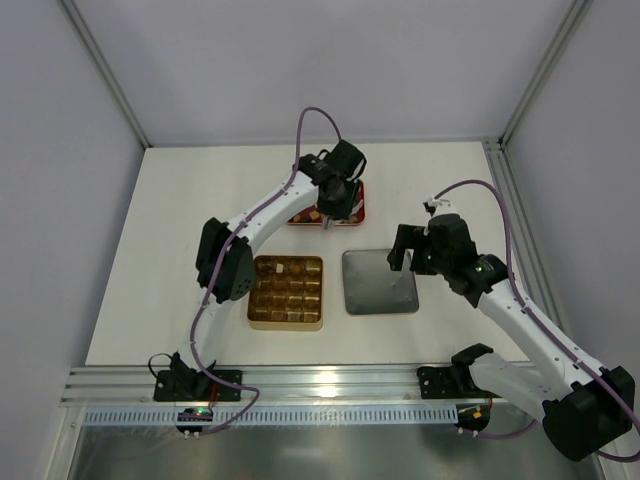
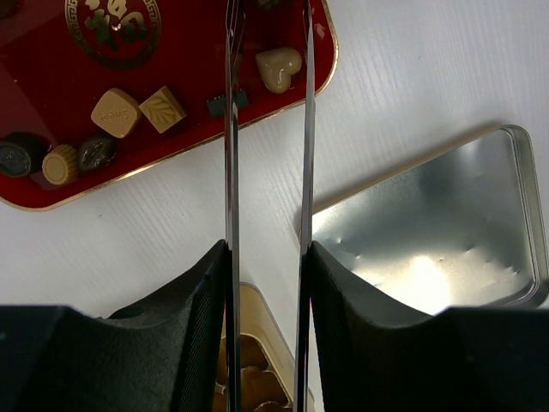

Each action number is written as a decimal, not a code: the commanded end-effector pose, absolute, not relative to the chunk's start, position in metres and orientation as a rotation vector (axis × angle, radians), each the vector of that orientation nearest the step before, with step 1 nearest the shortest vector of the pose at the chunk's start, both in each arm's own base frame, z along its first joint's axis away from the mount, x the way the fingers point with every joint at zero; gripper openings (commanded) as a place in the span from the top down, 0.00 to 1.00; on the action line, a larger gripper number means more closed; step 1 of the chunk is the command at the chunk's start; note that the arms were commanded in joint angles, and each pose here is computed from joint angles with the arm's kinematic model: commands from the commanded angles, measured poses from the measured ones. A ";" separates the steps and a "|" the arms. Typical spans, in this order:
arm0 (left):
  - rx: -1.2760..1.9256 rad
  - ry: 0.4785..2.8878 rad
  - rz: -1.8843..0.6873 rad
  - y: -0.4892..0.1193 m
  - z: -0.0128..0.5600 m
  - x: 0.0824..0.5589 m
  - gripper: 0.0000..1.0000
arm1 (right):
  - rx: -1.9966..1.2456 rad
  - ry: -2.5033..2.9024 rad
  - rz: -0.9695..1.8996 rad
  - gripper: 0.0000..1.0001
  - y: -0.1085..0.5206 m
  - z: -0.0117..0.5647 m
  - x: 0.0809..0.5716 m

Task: Pack the chocolate

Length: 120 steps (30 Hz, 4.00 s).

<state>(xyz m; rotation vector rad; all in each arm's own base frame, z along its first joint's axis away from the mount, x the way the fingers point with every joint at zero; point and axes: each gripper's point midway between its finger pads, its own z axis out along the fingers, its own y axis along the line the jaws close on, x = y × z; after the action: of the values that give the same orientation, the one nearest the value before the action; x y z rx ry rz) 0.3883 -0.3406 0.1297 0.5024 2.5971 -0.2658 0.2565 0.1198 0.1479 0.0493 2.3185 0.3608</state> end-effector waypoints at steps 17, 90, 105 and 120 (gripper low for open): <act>0.480 2.548 -0.271 -0.346 0.150 0.398 0.60 | 0.051 2.281 0.366 0.00 0.115 0.153 0.258; 0.383 2.482 -0.382 -0.251 0.251 0.280 0.74 | 0.088 2.300 0.423 0.00 0.127 0.142 0.272; 0.432 2.575 -0.500 -0.225 0.208 0.198 0.71 | 0.134 2.309 0.441 0.00 0.128 0.134 0.272; 0.422 2.593 -0.441 -0.221 0.191 0.194 0.59 | 0.133 2.309 0.440 0.00 0.127 0.134 0.269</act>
<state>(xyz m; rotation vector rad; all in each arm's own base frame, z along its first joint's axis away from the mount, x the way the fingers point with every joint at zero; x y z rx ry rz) 0.1874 -0.2177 0.1760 0.4555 2.6640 -0.4192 0.2650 0.1264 0.1246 0.1155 2.3531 0.4167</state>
